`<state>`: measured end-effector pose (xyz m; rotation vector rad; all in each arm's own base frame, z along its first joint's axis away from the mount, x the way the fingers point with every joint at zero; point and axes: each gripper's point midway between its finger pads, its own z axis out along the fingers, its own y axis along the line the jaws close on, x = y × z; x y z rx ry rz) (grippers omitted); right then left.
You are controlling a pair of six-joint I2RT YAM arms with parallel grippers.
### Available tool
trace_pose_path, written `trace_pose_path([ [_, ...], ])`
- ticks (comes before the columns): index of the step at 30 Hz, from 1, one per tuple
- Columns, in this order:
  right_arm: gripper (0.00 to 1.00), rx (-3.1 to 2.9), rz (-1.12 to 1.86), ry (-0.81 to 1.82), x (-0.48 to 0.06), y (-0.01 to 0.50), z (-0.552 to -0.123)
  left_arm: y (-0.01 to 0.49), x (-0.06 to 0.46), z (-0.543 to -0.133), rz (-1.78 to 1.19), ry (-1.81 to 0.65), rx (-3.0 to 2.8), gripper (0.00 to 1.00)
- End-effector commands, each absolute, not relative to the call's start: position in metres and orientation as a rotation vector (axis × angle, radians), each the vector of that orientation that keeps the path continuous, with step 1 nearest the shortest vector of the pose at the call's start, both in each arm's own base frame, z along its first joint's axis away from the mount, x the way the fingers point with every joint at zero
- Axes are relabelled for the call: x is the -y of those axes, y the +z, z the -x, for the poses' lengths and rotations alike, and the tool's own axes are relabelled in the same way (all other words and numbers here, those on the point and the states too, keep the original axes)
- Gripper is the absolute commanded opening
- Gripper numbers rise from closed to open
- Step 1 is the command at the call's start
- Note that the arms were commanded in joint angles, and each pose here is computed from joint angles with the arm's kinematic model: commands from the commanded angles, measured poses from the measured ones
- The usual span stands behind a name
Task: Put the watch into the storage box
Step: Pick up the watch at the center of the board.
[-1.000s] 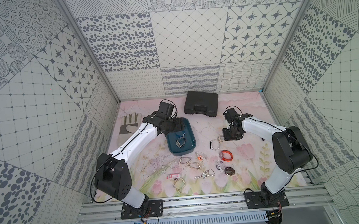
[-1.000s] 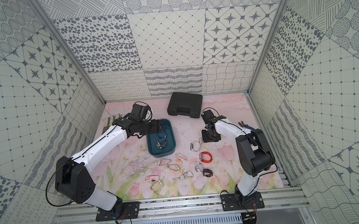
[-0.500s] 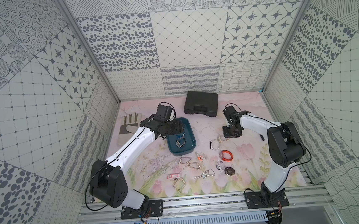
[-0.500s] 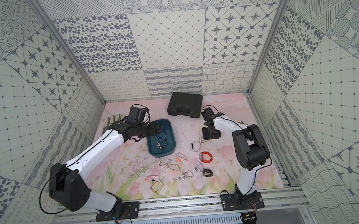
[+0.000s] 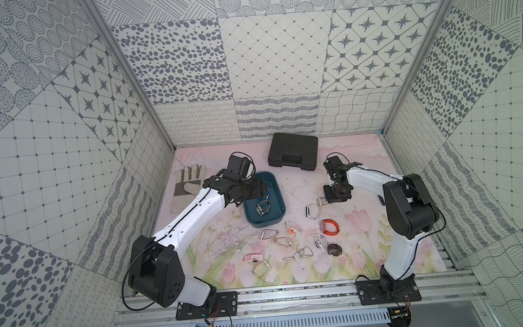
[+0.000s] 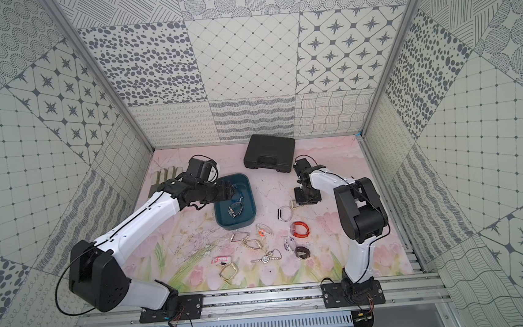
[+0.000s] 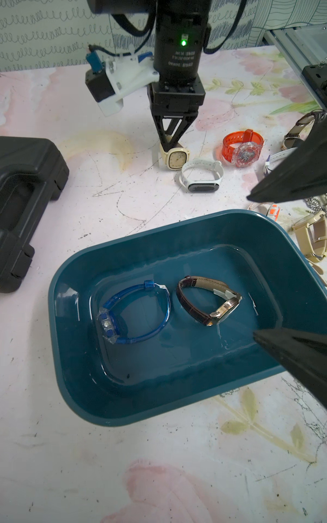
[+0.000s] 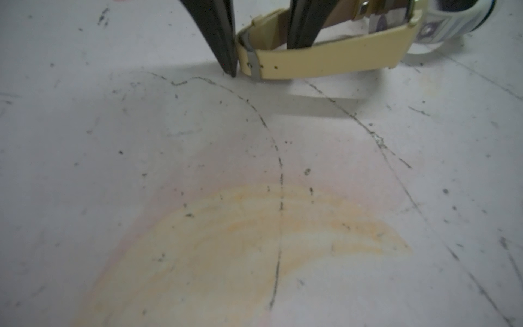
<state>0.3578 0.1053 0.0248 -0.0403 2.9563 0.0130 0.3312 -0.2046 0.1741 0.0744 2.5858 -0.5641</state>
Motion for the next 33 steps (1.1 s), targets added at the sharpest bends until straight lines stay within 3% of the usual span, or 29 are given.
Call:
trace_pose_path([
  [1,0.23,-2.950,0.043,0.037,-0.108,0.019,-0.362,0.183,0.206,-0.336,-0.078,-0.576,-2.531,0.74],
  [2,0.17,-2.947,0.045,0.041,-0.108,0.020,-0.362,0.181,0.206,-0.334,-0.075,-0.579,-2.536,0.74],
  [8,0.03,-2.894,0.039,0.068,-0.110,0.043,-0.366,0.178,0.200,-0.319,-0.046,-0.609,-2.534,0.73],
  [20,0.00,-2.778,0.114,0.153,-0.129,0.119,-0.370,0.178,0.176,-0.276,0.017,-0.637,-2.509,0.73],
  [33,0.01,-2.680,0.612,0.413,-0.310,0.162,-0.364,0.171,0.142,-0.250,0.136,-0.544,-2.493,0.73],
])
